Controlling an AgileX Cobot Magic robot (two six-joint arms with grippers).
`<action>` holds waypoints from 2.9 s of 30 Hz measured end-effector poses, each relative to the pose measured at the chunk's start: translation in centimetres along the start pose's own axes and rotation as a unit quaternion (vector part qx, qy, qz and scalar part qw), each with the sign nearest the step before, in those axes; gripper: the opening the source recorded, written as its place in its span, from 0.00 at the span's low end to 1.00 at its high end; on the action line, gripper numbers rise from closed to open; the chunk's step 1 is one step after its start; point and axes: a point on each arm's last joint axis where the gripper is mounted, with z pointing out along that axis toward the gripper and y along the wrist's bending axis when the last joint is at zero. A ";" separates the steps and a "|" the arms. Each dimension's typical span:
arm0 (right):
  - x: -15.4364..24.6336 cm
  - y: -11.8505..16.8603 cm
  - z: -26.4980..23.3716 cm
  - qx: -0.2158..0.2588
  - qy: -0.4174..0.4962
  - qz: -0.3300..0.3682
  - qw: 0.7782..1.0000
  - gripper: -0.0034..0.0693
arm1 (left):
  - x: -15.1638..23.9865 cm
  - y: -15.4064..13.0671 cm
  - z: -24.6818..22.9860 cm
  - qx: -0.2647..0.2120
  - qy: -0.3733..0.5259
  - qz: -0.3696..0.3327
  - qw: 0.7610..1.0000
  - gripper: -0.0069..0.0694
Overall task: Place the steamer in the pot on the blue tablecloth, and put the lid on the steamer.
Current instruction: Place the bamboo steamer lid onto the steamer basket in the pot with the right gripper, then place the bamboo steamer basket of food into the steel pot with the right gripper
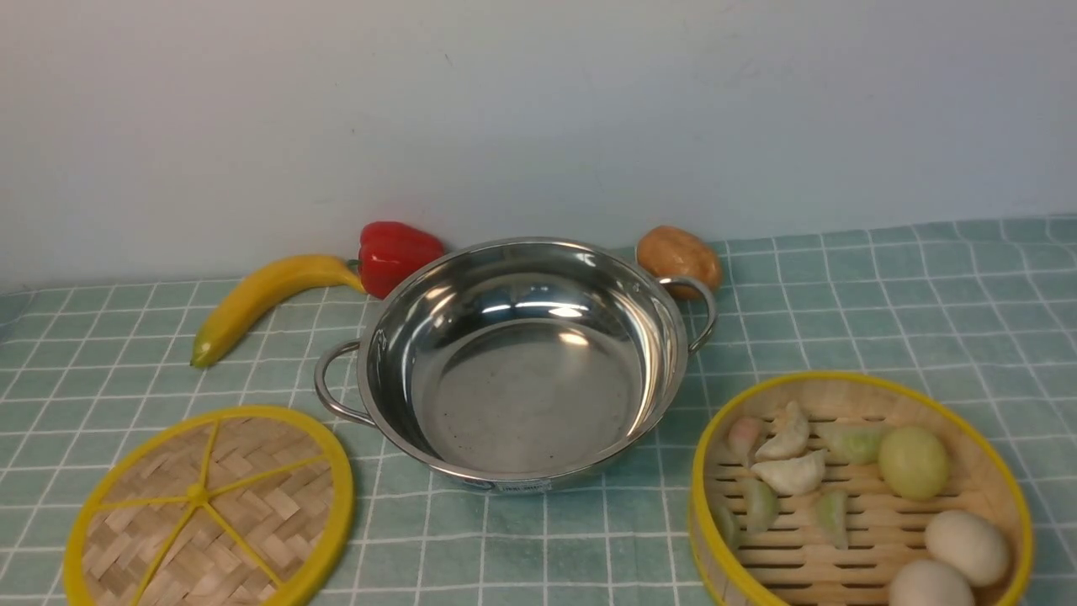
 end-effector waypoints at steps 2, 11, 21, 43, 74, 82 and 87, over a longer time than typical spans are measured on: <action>-1.4 2.7 0.3 -0.084 -0.062 -0.041 0.994 0.38 | -2.6 -1.8 0.0 0.058 -0.108 0.010 0.992 0.41; -1.1 12.9 6.5 -0.083 0.073 -0.387 0.915 0.38 | -6.3 -8.0 3.6 0.052 -0.032 0.216 0.975 0.41; 1.9 7.2 13.5 0.311 0.442 -0.458 0.706 0.38 | 0.5 -5.7 9.9 -0.063 0.442 0.291 0.846 0.41; 11.2 -9.5 17.8 0.396 0.682 -0.374 0.488 0.38 | 6.8 2.7 16.7 -0.256 0.685 0.350 0.585 0.41; 13.5 -16.1 17.1 0.425 0.716 -0.349 0.429 0.14 | 9.0 5.4 18.0 -0.267 0.678 0.370 0.576 0.41; 12.3 -10.9 20.1 0.411 0.720 -0.358 0.429 0.14 | 9.0 5.4 18.0 -0.266 0.678 0.370 0.577 0.41; 11.6 -6.3 23.5 0.386 0.710 -0.370 0.459 0.14 | 9.0 5.4 18.0 -0.266 0.677 0.371 0.577 0.41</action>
